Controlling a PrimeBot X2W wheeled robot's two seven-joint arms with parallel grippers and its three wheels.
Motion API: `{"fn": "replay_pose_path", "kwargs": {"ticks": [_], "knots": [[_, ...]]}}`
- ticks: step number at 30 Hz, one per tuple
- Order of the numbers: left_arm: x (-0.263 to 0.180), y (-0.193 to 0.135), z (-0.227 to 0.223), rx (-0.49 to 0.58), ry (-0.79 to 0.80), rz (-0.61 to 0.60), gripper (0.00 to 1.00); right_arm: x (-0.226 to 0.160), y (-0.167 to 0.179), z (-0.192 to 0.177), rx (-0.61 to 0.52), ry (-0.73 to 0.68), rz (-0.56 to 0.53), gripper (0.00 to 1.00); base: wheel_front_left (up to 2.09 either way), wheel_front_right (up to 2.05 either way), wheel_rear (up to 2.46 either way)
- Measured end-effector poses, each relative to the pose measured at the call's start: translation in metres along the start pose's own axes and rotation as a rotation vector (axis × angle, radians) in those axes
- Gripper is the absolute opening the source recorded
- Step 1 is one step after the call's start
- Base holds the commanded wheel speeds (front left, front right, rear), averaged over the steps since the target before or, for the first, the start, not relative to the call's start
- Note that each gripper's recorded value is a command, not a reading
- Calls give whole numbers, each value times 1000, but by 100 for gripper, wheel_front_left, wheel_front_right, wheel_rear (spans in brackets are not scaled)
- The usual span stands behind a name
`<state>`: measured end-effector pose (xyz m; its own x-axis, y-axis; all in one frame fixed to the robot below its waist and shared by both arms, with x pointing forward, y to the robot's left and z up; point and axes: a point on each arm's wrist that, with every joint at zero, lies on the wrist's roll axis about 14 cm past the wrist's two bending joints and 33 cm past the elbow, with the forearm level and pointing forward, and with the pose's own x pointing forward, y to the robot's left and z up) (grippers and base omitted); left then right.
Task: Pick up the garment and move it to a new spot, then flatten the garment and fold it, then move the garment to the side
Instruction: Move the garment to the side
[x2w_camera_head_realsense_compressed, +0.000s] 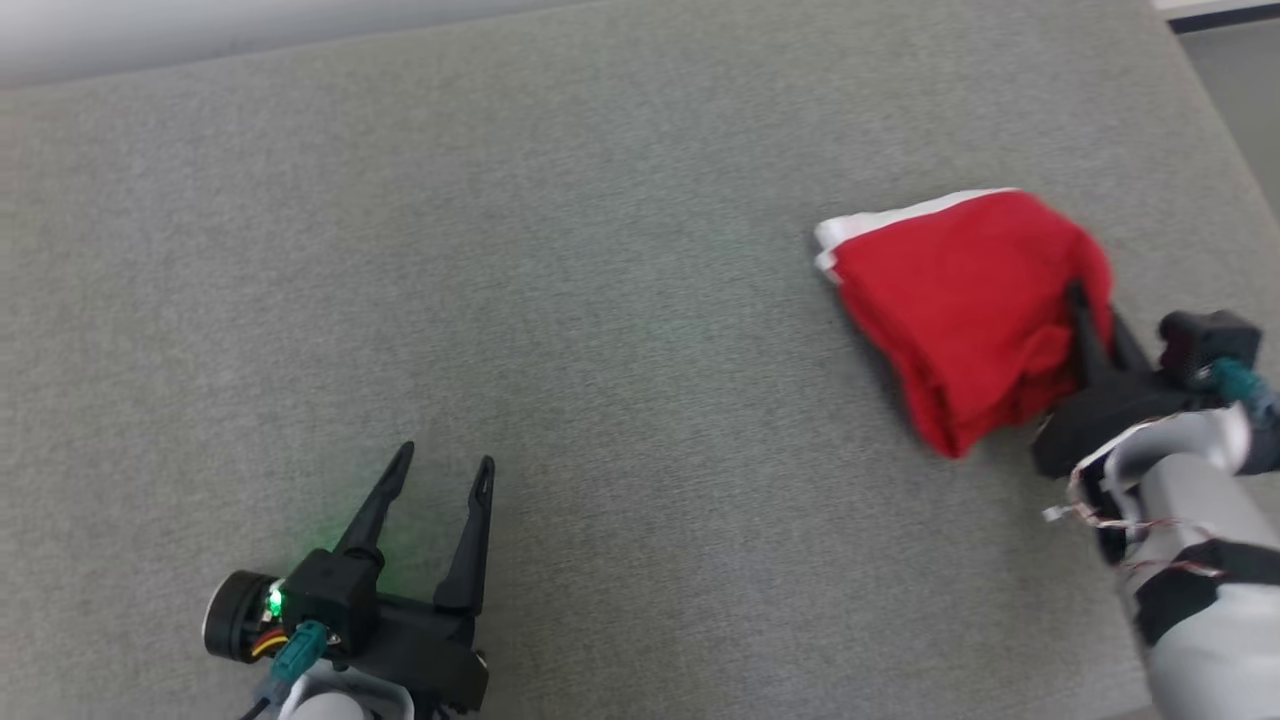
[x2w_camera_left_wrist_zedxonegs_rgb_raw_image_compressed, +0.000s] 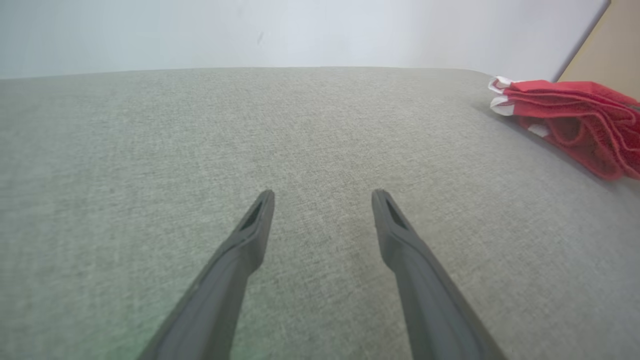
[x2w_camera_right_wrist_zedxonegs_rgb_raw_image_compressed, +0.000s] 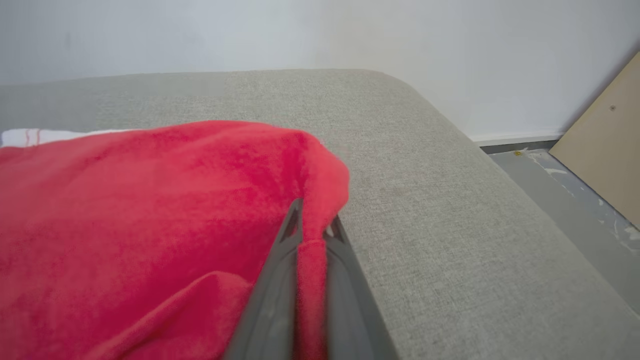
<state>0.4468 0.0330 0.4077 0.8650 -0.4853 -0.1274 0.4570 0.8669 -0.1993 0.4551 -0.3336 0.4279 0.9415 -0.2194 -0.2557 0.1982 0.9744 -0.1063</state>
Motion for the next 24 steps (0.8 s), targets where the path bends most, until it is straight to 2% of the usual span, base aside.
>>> {"fn": "replay_pose_path", "kwargs": {"ticks": [8,17,18,19,20,24], "knots": [[-9,31,-3,26,10,71,100,20,-63,2,-107,49,-133,0,0,0,0],[-14,50,-9,34,22,122,100,25,-122,6,-170,87,-274,2,0,0,0],[-14,51,-9,33,23,125,100,25,-127,9,-177,83,-288,36,0,0,0],[-14,53,-10,32,23,130,100,26,-131,13,-172,74,-304,64,0,0,0],[-15,54,-10,31,23,134,100,26,-135,15,-172,67,-317,100,0,0,0],[-15,56,-9,28,21,144,100,23,-151,33,-182,17,-372,100,0,0,0]]}}
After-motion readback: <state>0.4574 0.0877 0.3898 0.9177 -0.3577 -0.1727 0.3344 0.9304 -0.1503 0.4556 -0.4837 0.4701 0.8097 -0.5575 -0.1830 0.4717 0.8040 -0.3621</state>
